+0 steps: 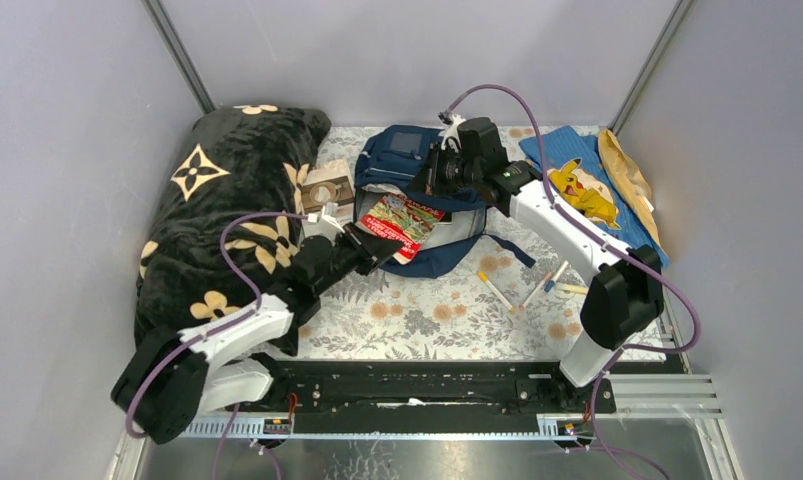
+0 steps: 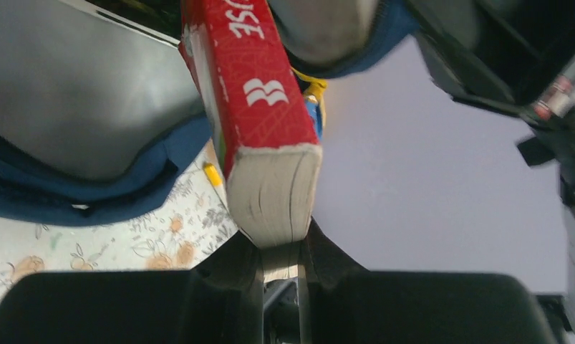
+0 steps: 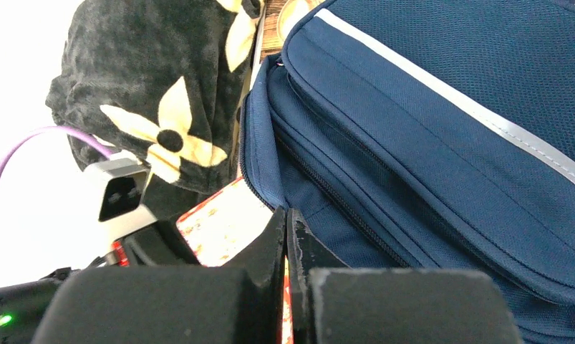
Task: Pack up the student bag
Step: Place the book in the student bag.
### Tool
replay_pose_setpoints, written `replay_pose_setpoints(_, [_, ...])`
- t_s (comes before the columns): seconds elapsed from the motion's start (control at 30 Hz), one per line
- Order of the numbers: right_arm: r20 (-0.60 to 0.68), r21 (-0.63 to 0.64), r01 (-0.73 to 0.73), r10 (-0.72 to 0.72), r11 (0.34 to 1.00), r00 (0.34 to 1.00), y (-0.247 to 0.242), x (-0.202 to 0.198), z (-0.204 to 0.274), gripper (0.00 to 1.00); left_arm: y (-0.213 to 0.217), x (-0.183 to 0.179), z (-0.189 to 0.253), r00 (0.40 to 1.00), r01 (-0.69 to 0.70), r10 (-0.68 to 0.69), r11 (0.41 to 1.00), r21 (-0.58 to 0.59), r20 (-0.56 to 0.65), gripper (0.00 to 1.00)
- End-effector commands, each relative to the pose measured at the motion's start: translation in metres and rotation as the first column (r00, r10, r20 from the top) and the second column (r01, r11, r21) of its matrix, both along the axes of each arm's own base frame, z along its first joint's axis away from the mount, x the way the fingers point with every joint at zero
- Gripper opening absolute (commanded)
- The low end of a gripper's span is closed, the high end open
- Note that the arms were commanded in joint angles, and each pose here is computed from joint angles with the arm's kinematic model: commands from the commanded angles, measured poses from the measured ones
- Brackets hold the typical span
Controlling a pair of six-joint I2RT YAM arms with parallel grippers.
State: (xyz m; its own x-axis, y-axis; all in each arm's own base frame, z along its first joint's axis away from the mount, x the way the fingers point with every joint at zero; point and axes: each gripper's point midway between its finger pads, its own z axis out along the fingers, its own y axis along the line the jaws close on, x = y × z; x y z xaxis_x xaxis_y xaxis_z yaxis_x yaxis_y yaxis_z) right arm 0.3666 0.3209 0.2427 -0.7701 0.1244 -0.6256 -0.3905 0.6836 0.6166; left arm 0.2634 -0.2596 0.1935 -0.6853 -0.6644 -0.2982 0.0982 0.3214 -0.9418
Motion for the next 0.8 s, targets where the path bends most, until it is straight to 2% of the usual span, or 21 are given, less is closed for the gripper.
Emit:
replay_pose_setpoints(0.0, [0.173, 0.102, -0.055, 0.036, 0.993, 0.984, 0.011, -0.014, 0.07, 0.0, -0.013, 0.036, 0.048, 0.984, -0.054, 0.071, 0.993, -0.109, 0.162, 0.0])
replay_pose_setpoints(0.13, [0.161, 0.107, -0.073, 0.055, 0.992, 0.985, 0.014, -0.017, 0.07, 0.0, -0.024, 0.055, 0.024, 0.989, -0.096, 0.114, 0.98, -0.177, 0.098, 0.0])
replay_pose_setpoints(0.23, [0.166, 0.123, -0.081, 0.06, 0.989, 0.984, 0.014, -0.022, 0.075, 0.0, -0.03, 0.064, 0.024, 0.98, -0.125, 0.155, 0.968, -0.217, 0.127, 0.0])
replay_pose_setpoints(0.3, [0.179, 0.132, -0.077, 0.053, 0.988, 0.982, 0.012, -0.025, 0.08, 0.0, -0.033, 0.073, 0.019, 0.974, -0.155, 0.185, 0.966, -0.208, 0.129, 0.0])
replay_pose_setpoints(0.43, [0.209, 0.113, -0.022, -0.002, 0.993, 0.978, 0.009, -0.026, 0.081, 0.0, -0.044, 0.099, -0.001, 0.972, -0.218, 0.23, 0.961, -0.168, 0.055, 0.0])
replay_pose_setpoints(0.63, [0.198, 0.137, -0.004, -0.024, 0.991, 0.98, 0.009, -0.027, 0.083, 0.0, -0.063, 0.13, -0.01, 0.96, -0.272, 0.279, 0.912, -0.307, -0.02, 0.0])
replay_pose_setpoints(0.77, [0.19, 0.139, -0.001, -0.026, 0.99, 0.981, 0.01, -0.025, 0.083, 0.0, -0.061, 0.147, -0.03, 0.928, -0.371, 0.36, 0.88, -0.297, -0.091, 0.0])
